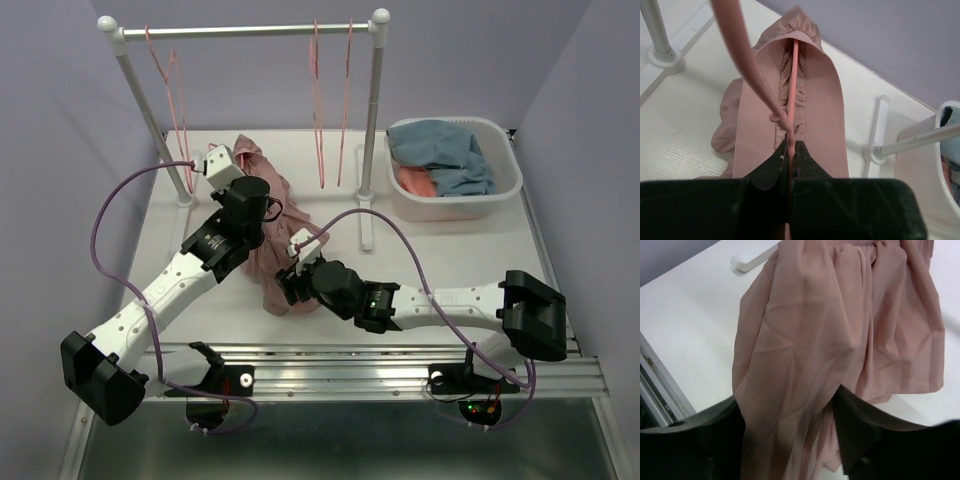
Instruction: Remove the skirt from the hanger
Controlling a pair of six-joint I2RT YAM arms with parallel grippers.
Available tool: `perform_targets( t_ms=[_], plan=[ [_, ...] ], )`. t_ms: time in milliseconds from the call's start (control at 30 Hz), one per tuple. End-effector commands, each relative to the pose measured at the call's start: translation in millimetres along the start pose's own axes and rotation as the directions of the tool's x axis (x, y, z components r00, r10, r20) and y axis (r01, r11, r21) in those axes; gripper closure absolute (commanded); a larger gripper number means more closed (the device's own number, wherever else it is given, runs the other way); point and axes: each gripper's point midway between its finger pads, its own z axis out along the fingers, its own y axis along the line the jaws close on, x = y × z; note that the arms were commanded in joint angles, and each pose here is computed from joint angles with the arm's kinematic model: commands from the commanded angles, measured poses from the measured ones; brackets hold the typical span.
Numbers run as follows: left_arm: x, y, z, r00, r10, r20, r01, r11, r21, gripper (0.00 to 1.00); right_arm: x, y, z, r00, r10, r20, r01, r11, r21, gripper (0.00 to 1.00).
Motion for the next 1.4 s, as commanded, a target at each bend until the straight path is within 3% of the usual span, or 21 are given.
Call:
perform_targets(
  t_ms=[0,100,133,167,300,500,700,1100,1367],
  plan=[
    [-14.4,-7.9,-5.2,0.998,-0.057,0.042,0.055,0.998,0.034,1.00,-41.7,-4.8,3.8,0.988,0.046,0.147,-0.055,0.997,0.059,0.51],
    [-13.9,-7.1,-5.2,0.997,-0.059,0.042,0.057,0.998,0.032,1.00,-37.0,-5.9,3.8,0.987,0.059,0.148,-0.068,0.996,0.062,0.69],
    [-15.6,-8.1,-5.6,0.997,-0.062,0.044,0.060,0.998,0.034,1.00,-29.7,-5.8,3.1,0.988,0.073,0.136,-0.081,0.995,0.058,0.88],
    [-17.1,-9.1,-5.4,0.997,-0.061,0.047,0.060,0.998,0.035,1.00,-26.0,-6.6,2.2,0.988,0.081,0.130,-0.090,0.994,0.059,0.99],
    [-28.9,-4.5,-1.3,0.996,-0.043,0.075,0.046,0.998,-0.034,1.00,9.7,-10.1,-7.0,0.997,0.078,0.031,-0.079,0.996,0.051,0.99],
    [-51.2,4.2,18.3,0.986,-0.107,0.131,0.124,0.983,-0.134,1.00,73.4,-17.7,-30.5,0.978,0.158,-0.136,-0.150,0.987,0.062,0.99],
    [-67.0,22.4,33.0,0.971,-0.133,0.197,0.176,0.961,-0.215,1.00,111.6,-24.1,-50.8,0.961,0.139,-0.240,-0.127,0.990,0.065,0.99],
    [-88.3,39.2,42.4,0.959,-0.127,0.254,0.195,0.943,-0.268,1.00,134.7,-8.3,-63.6,0.932,0.072,-0.355,-0.097,0.994,-0.054,0.99],
    [-96.2,45.6,47.0,0.952,-0.119,0.281,0.205,0.932,-0.299,1.00,130.6,0.6,-75.2,0.934,0.056,-0.352,-0.101,0.989,-0.111,0.99]
  ],
)
